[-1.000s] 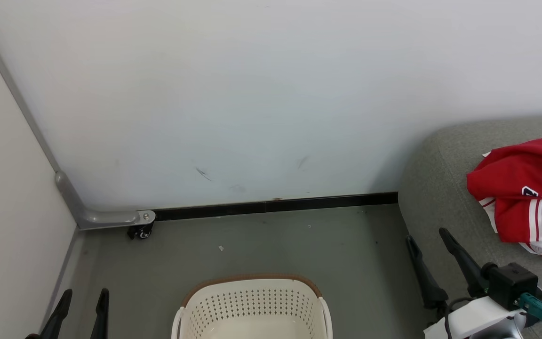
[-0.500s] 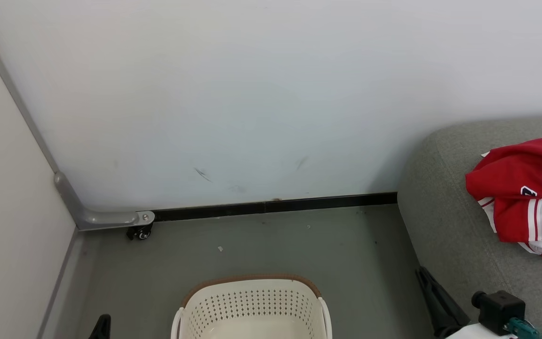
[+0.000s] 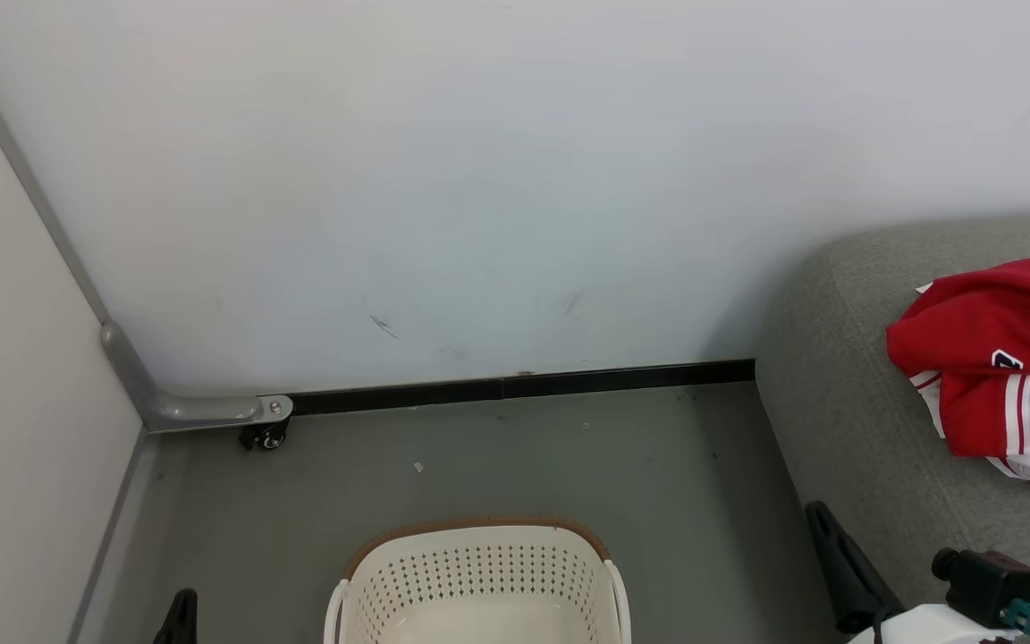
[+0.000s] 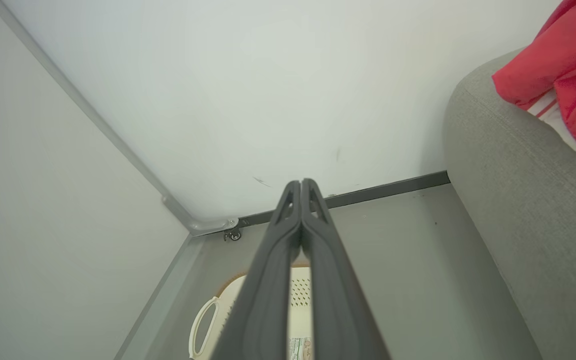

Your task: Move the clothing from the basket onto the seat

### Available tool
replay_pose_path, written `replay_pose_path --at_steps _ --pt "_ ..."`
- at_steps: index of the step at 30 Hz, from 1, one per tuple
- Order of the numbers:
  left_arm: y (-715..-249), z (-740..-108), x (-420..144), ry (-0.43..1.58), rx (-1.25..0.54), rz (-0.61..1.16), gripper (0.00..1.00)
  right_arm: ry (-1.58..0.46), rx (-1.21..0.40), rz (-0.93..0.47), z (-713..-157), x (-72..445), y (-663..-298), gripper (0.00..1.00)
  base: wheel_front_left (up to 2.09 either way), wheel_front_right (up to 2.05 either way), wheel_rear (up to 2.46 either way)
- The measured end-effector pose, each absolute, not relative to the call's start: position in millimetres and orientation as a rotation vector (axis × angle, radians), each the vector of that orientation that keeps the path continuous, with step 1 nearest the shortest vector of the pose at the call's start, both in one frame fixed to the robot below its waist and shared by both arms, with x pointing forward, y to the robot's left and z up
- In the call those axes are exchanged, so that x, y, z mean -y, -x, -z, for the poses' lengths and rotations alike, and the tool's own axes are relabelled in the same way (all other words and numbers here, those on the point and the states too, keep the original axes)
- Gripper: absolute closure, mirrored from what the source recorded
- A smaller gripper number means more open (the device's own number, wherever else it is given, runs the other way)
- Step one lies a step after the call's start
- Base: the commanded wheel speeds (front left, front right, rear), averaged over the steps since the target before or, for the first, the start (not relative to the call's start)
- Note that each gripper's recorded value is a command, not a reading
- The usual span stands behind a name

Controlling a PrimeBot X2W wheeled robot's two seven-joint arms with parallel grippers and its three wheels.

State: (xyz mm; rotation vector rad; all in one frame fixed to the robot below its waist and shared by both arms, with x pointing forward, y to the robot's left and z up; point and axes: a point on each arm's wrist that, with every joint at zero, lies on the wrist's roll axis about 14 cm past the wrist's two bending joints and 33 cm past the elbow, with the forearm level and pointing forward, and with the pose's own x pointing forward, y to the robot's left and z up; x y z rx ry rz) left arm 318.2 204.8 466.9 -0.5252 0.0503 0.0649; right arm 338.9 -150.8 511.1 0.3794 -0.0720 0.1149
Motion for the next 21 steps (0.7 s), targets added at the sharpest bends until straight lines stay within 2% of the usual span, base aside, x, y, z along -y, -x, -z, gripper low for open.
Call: replay_pose_path --at_steps 21 --pt "-333 -463 -205 0.779 -0.081 -0.097 1.0 -0.67 -0.011 -0.034 -492 168 -347 1.0 0.0 0.0 0.0"
